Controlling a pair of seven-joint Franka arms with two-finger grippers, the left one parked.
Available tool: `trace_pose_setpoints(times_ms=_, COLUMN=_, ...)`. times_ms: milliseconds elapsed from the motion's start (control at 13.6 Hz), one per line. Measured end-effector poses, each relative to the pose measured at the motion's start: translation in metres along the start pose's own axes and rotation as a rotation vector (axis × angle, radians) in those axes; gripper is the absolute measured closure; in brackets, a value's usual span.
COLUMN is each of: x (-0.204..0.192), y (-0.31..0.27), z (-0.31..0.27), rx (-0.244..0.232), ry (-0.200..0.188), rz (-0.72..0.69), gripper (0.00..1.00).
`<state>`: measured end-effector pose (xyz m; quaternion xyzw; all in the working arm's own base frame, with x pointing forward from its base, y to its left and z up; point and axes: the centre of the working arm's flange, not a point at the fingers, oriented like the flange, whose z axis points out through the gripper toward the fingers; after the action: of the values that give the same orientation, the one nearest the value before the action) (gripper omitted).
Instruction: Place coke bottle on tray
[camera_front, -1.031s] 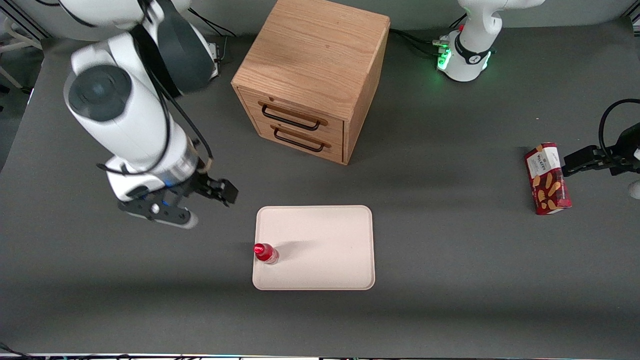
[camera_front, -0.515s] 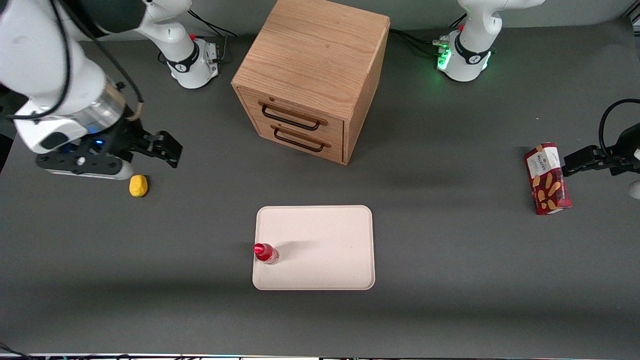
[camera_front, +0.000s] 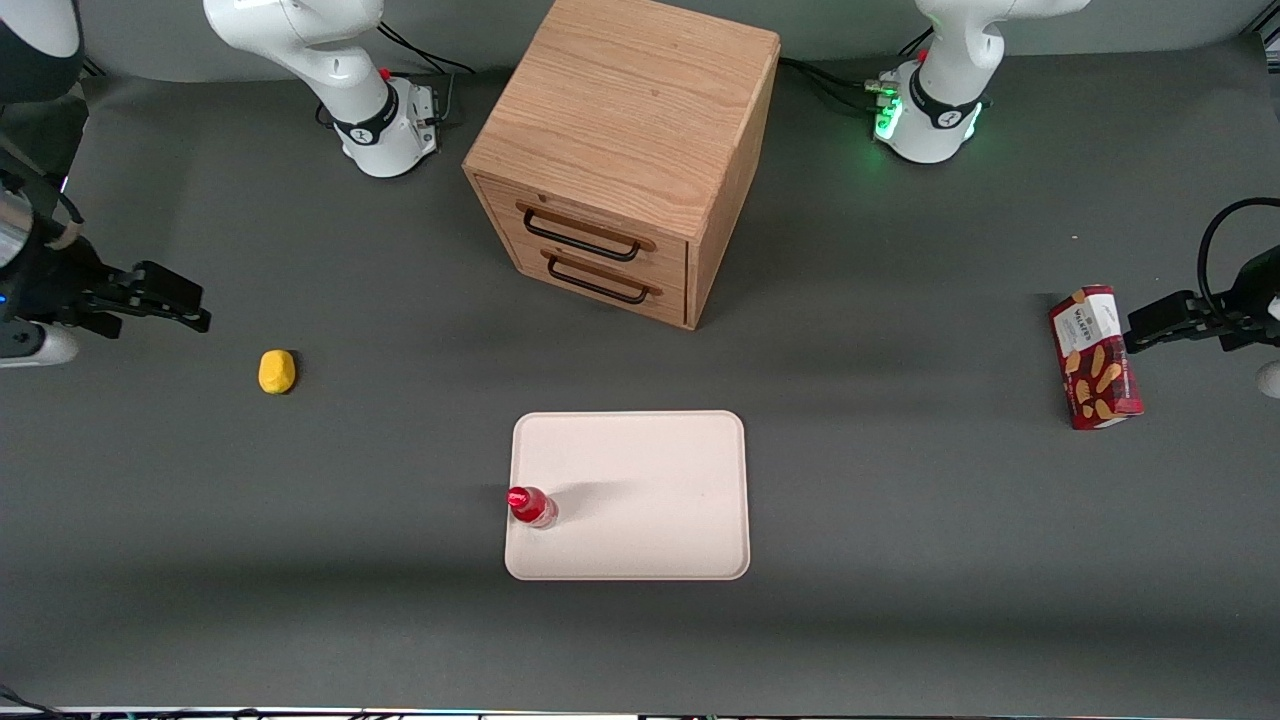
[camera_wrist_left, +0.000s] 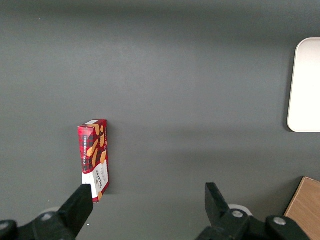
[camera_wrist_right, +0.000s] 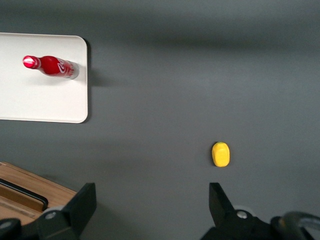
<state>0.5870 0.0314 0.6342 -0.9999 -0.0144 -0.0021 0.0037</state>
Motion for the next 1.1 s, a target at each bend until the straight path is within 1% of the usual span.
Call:
trace_pose_setpoints(times_ms=147, x=-0.009, y=0.023, z=0.008, rx=0.003, ry=0.017, rz=-0.003, gripper=0.0)
trace_pose_setpoints(times_ms=368, x=-0.018, y=0.055, z=0.014, rx=0.006, ry=0.015, rz=-0.002, gripper=0.0)
trace_pose_setpoints(times_ms=515, x=-0.019, y=0.066, z=0.01, rx=0.005, ry=0.026, rz=0.0, gripper=0.0)
trace_pose_setpoints(times_ms=736, x=-0.019, y=0.061, z=0.001, rx=0.004, ry=0.044, rz=-0.006, gripper=0.0)
trace_pose_setpoints(times_ms=1104, x=-0.018, y=0.049, z=-0.001, rx=0.006, ry=0.046, rz=0.015, gripper=0.0)
